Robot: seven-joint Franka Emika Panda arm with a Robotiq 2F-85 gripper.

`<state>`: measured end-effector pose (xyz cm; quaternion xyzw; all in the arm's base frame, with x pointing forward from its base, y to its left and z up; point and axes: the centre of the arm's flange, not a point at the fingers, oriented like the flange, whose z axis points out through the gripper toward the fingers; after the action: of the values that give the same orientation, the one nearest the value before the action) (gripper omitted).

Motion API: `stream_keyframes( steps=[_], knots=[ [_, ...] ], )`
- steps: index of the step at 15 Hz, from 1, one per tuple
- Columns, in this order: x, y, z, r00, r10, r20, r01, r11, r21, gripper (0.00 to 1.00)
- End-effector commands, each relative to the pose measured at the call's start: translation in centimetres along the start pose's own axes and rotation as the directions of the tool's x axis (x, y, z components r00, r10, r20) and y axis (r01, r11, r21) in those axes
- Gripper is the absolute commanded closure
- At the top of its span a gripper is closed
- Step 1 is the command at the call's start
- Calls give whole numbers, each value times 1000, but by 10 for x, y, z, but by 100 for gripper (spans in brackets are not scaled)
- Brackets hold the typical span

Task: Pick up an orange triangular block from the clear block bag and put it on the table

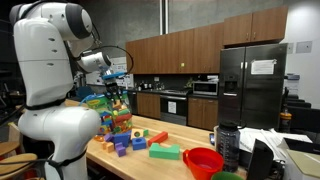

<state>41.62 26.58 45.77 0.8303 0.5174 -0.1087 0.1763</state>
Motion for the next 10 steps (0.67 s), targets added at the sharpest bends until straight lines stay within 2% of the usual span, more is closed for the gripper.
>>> stream_keyframes(
  steps=[1,2,3,4,5,8,10],
  knots=[
    [6,0,-3,999,5,-37,-4,1000,12,89],
    [6,1,-4,999,2,-40,-2,1000,13,73],
    [7,1,-2,999,0,-45,0,1000,12,41],
    [7,1,-3,999,-1,-48,2,1000,11,40],
    [5,0,0,1000,-5,-20,5,1000,-6,60],
    [7,0,0,1000,-6,-26,6,1000,-8,41],
    [7,0,0,1000,-7,-27,7,1000,-7,40]
  ],
)
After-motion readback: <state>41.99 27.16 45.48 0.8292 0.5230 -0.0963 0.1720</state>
